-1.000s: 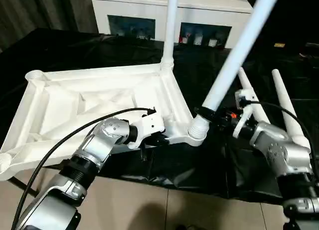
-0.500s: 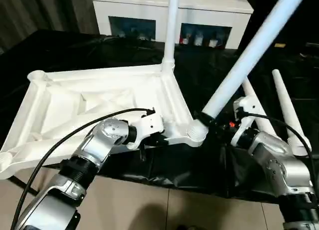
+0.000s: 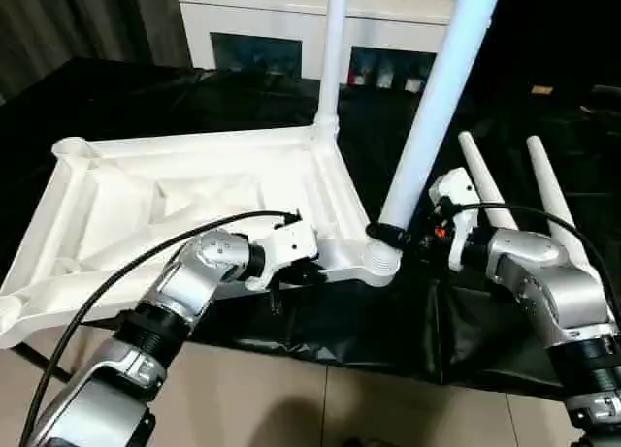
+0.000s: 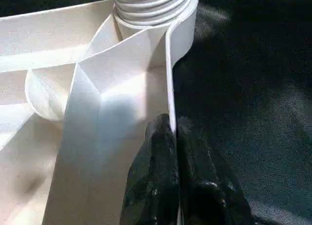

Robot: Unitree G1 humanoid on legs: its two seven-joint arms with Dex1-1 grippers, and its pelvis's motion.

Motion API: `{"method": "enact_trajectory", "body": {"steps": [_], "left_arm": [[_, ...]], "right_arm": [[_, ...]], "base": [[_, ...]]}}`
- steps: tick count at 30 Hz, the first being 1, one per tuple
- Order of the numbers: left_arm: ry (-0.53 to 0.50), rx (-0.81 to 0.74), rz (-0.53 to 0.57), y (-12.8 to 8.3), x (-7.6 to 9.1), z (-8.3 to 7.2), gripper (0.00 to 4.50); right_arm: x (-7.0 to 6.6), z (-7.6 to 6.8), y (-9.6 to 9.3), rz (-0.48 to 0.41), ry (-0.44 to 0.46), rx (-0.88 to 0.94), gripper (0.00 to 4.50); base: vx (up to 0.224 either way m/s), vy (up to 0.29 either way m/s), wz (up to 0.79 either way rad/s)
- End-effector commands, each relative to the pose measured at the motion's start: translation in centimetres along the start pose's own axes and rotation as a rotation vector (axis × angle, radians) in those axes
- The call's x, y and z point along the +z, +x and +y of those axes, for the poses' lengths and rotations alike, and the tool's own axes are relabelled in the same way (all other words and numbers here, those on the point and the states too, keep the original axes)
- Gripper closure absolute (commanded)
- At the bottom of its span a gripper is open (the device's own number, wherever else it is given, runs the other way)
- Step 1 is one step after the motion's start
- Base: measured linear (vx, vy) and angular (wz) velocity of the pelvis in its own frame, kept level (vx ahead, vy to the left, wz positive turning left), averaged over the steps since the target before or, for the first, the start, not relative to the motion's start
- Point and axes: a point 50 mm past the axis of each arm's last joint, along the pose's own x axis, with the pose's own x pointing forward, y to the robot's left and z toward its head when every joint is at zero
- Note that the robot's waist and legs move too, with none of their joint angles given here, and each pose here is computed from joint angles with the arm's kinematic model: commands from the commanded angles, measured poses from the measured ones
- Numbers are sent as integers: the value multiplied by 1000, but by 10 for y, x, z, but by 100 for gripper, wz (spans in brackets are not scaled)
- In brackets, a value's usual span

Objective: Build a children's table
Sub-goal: Rotate leg to tighten

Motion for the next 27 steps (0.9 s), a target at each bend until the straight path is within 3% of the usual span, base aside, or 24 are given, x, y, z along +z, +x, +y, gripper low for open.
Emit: {"method": "enact_trajectory", "body": {"steps": [1,11,14,18,19,21,23,25,27], "left_arm": [[74,69,-60,-11,19,12,450],[47,114,-19,-13,12,18,450],[-71,246,16,-10,5,31,450],[-155,337,45,2,8,36,450],[-221,359,30,18,18,33,450],[-257,360,8,34,31,28,450],[-269,348,-6,42,38,24,450],[-298,322,-53,64,59,14,450],[-318,302,-92,74,72,9,450]], "right_arm": [[-77,9,-2,284,253,-8,268],[-80,4,8,277,205,-142,268],[-74,-19,19,251,222,-452,268],[-67,-32,29,241,253,-653,268],[-58,-36,39,217,285,-723,268],[-51,-37,49,199,303,-766,268],[-49,-36,54,196,317,-774,268],[-44,-33,66,205,308,-803,268],[-42,-32,70,207,301,-824,268]], "base": [[0,0,0],[0,0,0],[0,0,0],[-60,22,-2],[0,0,0],[0,0,0],[0,0,0],[0,0,0],[0,0,0]]}}
